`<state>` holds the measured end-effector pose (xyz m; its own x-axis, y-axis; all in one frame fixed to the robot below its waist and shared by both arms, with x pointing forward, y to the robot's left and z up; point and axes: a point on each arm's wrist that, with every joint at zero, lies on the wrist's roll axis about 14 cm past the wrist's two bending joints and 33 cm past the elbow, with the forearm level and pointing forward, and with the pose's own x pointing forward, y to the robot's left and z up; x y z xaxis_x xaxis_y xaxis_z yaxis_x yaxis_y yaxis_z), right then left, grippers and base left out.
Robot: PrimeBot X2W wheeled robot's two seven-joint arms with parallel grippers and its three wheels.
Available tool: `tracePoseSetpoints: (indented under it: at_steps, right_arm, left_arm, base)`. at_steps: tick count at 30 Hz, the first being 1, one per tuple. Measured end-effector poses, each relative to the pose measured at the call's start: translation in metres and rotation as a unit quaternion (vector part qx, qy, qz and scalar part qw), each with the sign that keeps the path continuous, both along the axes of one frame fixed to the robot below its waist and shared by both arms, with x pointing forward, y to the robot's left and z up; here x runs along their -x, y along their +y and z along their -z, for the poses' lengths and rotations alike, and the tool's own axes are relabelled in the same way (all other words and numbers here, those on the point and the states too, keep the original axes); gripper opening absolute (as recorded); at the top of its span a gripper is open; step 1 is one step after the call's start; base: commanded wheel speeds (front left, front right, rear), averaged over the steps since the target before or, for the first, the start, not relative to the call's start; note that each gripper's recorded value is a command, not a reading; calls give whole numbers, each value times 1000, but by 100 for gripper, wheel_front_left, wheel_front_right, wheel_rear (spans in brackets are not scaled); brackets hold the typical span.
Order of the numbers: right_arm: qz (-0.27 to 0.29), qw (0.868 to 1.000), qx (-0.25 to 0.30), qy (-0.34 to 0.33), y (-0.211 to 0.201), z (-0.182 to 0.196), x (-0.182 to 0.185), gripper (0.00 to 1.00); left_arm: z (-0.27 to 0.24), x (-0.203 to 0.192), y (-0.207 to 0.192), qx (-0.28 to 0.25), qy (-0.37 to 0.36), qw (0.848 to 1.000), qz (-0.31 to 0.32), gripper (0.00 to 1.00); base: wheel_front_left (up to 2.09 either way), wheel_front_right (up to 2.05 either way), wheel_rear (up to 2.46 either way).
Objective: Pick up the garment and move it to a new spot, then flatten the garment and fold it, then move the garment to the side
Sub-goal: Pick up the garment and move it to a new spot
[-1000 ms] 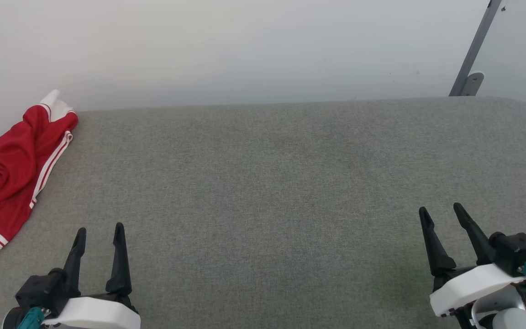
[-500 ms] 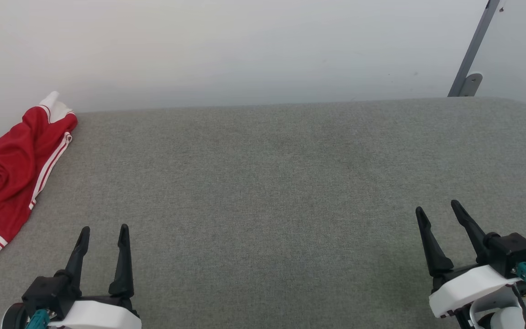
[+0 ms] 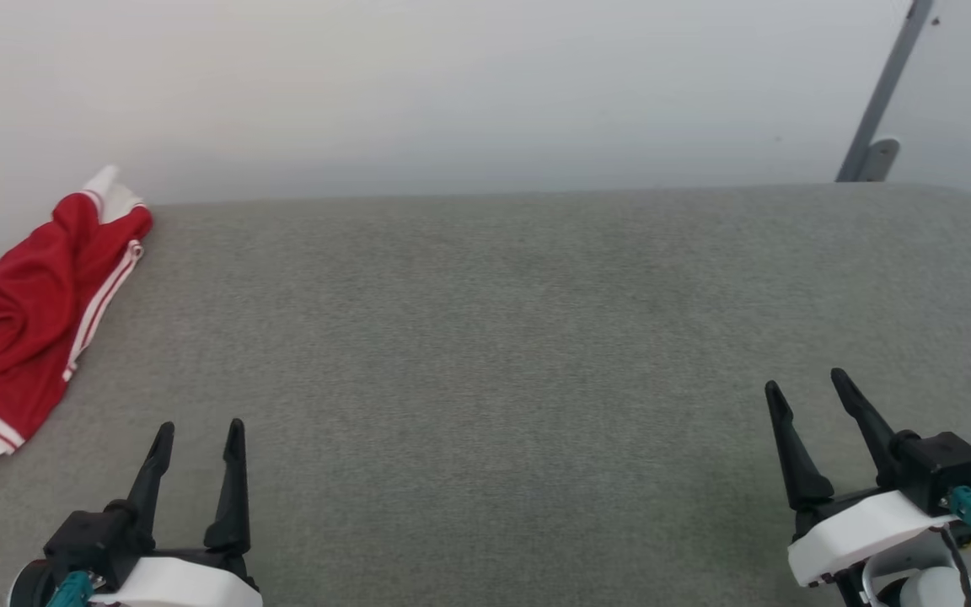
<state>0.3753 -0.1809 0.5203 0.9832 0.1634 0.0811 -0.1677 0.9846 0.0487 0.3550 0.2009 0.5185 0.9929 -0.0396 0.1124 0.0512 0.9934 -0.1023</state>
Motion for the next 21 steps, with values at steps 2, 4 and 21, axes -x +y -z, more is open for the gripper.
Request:
tracePoseSetpoints:
  at_steps: [2, 4, 21]
  right_arm:
    - [-12, 1000, 0, 0, 8, 0, -2, 100]
    - [-28, 1000, -2, 0, 19, 0, -4, 100]
    - [-213, 977, -3, -6, 151, -9, -15, 100]
  left_arm:
    - [1, 3, 7, 2, 1, 1000, -11, 100]
    - [2, 8, 17, 4, 3, 1000, -26, 100]
    - [4, 91, 110, 12, 6, 982, -188, 100]
  base:
    - [0, 0, 0]
    - [0, 0, 0]
    - [0, 0, 0]
